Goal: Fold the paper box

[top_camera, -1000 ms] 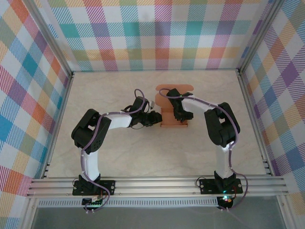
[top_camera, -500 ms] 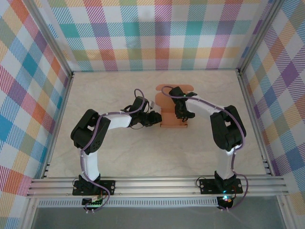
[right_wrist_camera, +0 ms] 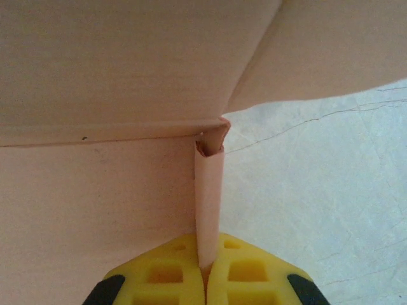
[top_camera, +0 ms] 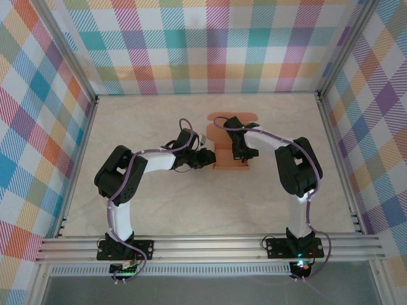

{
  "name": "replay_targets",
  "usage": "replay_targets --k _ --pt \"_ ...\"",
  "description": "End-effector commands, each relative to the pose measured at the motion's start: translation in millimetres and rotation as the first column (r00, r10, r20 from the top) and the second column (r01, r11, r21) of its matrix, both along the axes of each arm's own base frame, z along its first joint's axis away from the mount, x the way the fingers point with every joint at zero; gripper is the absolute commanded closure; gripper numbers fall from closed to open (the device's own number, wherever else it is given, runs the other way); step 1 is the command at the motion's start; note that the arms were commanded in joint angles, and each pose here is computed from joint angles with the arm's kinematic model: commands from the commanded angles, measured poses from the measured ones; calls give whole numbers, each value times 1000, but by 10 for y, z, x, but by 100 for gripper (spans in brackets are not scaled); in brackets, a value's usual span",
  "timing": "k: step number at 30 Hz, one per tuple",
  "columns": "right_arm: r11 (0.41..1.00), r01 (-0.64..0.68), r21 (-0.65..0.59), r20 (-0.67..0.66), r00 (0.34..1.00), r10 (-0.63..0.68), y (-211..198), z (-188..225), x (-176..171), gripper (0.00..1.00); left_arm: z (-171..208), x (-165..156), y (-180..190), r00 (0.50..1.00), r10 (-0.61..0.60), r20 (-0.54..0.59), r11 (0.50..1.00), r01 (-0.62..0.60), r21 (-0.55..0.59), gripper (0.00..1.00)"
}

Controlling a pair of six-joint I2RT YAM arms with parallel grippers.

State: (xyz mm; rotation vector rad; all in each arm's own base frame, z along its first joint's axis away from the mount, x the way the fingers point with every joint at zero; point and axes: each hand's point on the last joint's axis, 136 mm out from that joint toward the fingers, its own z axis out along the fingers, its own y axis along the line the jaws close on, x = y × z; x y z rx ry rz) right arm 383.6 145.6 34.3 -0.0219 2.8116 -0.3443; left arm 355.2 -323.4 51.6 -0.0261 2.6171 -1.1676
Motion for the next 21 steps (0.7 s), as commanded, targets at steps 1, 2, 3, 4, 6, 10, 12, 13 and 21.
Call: replay_targets --k 1,2,3,4,6,10,12,13,21 --pt "989 0 -151 -142 990 -22 -235 -348 -250 100 113 -19 -6 999 -11 31 1000 12 -13 74" --pt "979 -1 -205 -151 988 -31 -302 -349 -260 100 115 -15 -4 999 -11 31 1000 11 -13 74" --pt "969 -7 -247 -164 986 -34 -342 -359 -267 100 117 -14 -6 999 -11 32 1000 12 -14 74" --pt "957 -13 -288 -183 982 -41 -386 -380 -282 100 120 -15 -8 999 -12 33 1000 13 -15 74" --pt "946 -37 -322 -217 976 -36 -371 -444 -311 100 130 -10 -4 999 -9 35 1000 10 -16 74" --pt "940 -67 -336 -249 968 -20 -267 -525 -336 100 130 -11 0 999 -8 33 1000 9 -17 74" --pt "943 -78 -323 -261 965 -10 -209 -559 -346 100 131 -13 5 999 -7 35 1000 8 -16 74" --pt "947 -85 -309 -276 961 -4 -172 -587 -360 100 135 -16 4 999 -6 35 1000 7 -17 74" --pt "1000 -14 -10 -107 994 13 108 -210 -219 100 203 -57 60 999 -7 51 1000 8 -7 74"
